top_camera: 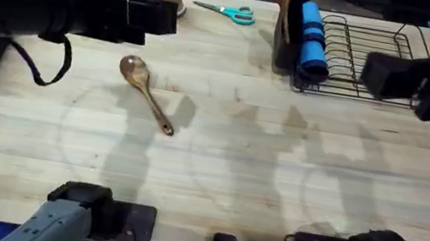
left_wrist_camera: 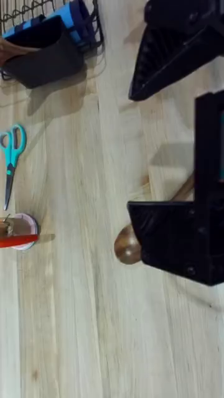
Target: Pick up the spoon on the table one by one and put them onto the rack
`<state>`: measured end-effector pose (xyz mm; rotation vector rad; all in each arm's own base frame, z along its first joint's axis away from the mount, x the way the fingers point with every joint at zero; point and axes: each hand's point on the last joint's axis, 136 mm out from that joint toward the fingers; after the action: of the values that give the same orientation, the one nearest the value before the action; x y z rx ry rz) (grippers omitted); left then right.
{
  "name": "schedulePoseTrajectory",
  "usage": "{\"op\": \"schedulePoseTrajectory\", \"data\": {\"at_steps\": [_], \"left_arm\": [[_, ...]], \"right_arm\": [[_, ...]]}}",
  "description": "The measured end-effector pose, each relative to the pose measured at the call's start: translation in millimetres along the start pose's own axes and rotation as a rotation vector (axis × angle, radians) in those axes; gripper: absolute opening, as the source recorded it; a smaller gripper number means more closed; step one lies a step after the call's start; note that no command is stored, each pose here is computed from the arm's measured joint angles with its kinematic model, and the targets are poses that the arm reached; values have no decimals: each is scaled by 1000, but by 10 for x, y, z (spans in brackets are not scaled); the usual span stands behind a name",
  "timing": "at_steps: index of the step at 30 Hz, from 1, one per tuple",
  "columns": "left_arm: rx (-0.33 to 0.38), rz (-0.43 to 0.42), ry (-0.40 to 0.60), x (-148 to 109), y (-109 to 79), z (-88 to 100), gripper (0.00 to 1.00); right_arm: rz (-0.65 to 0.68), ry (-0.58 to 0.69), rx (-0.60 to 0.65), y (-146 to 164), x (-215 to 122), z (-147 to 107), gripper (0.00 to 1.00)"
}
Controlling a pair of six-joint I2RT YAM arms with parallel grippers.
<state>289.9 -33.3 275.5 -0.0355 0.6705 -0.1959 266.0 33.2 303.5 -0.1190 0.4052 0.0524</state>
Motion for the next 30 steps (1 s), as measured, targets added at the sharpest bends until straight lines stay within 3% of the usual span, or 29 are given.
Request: {"op": "schedulePoseTrajectory", "data": {"at_steps": [13,16,24,30], "left_arm": [[-1,0,1,0,0,-2,994],[-27,4,9,0,7,-22,993],[-302,147,78,-27,225,-239,993],[-460,187,70,-22,281,-259,993]], "right_arm": [[-80,-34,63,-159,-102,44,996],[-83,-34,66,-165,-102,44,996],[-83,-34,67,-165,-102,44,997],[-83,-35,70,-165,-102,44,997]]}}
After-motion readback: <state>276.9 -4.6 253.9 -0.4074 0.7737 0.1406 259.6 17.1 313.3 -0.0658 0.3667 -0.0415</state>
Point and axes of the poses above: each hand's point on the last joint's axis, 136 mm out from that joint toward the fingers, its own x axis out along the fingers, its own y axis along the line the jaws close on, z = x × y, and after that the axes turned 3 degrees about x, right-handed
